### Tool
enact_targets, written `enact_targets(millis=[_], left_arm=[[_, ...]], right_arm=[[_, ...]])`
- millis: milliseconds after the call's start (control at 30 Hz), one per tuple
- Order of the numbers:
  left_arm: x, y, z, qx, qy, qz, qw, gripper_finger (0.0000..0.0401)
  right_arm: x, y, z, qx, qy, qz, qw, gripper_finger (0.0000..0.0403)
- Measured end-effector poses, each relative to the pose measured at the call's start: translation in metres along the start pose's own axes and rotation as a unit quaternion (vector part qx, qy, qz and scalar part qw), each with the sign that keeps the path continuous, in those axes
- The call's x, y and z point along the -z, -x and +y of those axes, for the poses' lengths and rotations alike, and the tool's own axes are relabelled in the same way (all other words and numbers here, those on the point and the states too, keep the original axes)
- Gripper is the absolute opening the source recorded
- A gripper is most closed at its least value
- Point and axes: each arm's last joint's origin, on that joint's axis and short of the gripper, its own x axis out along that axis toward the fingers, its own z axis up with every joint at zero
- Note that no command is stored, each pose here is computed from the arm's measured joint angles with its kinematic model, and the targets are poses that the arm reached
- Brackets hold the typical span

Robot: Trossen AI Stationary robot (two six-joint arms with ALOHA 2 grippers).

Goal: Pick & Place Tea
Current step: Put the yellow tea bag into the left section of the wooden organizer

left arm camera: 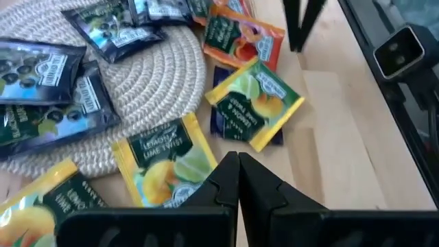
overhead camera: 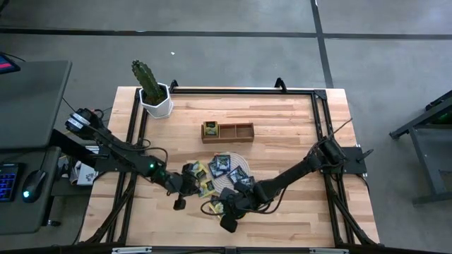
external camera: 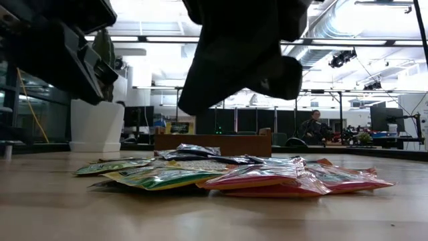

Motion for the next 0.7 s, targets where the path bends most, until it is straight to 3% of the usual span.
enact_targets(millis=[167,400,700], left_arm=[[0.008,-0.017,-0.001,0.003,0.022,0.012,1.000,0.0000],[0.008,-0.034,-0.005,0.026,0.059,-0.023,0.998,0.0000],[0.007,-0.039,-0.006,0.026,0.073,-0.038,0.996,0.0000]], right_arm=[[0.003,-0.006,-0.001,0.003,-0.006,0.001,1.000,0.0000],[0.006,-0.012,-0.003,0.008,0.014,0.006,1.000,0.0000],[0.018,-0.029,-0.014,0.011,0.011,0.016,1.000,0.0000]])
